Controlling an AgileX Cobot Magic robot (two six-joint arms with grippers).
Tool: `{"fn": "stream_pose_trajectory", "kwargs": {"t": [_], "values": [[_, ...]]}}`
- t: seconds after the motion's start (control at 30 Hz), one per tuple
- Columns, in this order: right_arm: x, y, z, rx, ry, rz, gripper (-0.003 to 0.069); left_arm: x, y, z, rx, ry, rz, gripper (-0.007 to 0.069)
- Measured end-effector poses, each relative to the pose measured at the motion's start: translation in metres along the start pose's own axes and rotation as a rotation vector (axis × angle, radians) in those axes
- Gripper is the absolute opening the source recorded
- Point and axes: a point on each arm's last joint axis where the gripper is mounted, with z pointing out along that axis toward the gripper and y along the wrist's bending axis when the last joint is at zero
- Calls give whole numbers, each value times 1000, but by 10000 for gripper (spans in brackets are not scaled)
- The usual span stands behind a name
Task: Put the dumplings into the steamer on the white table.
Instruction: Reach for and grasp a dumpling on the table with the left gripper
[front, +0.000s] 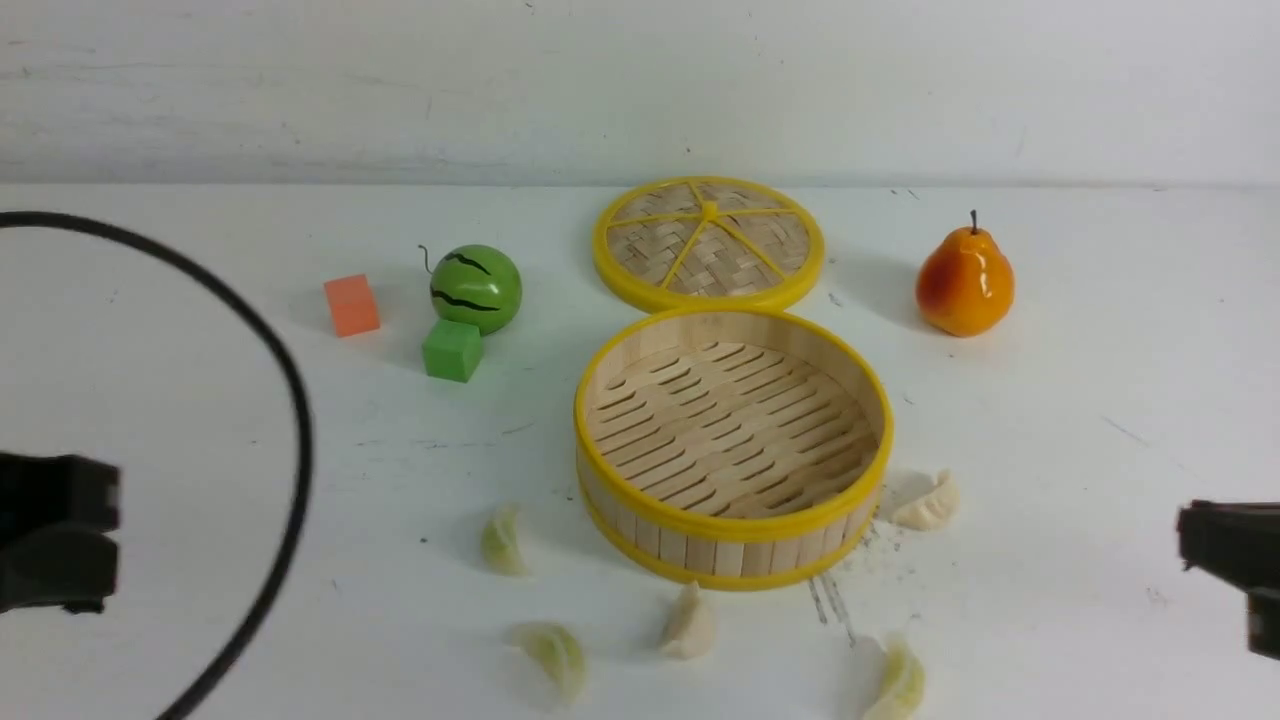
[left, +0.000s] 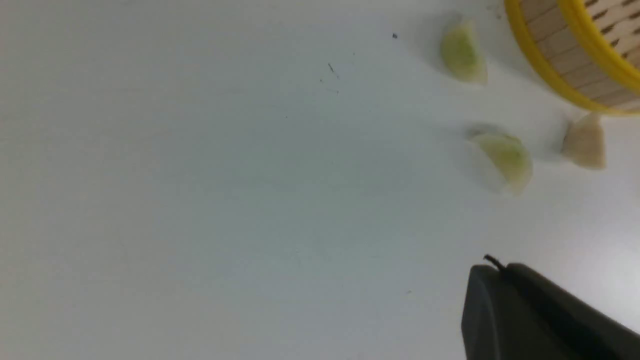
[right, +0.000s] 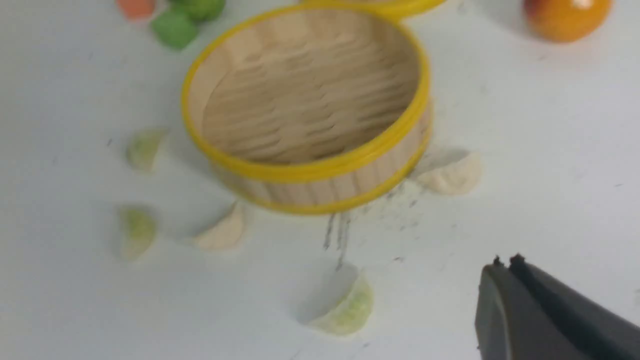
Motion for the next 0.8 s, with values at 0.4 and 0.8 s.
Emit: {"fn": "stream_pose_trajectory", "kwargs": {"t": [0.4,0.8], "values": [[-22,30,17,-148,251,-192,-10,-55,-87,123,-78,207,177,263],[-21,31,12,-154,250,-196,-1,-72,-101,238,-139,226,100,622]]}}
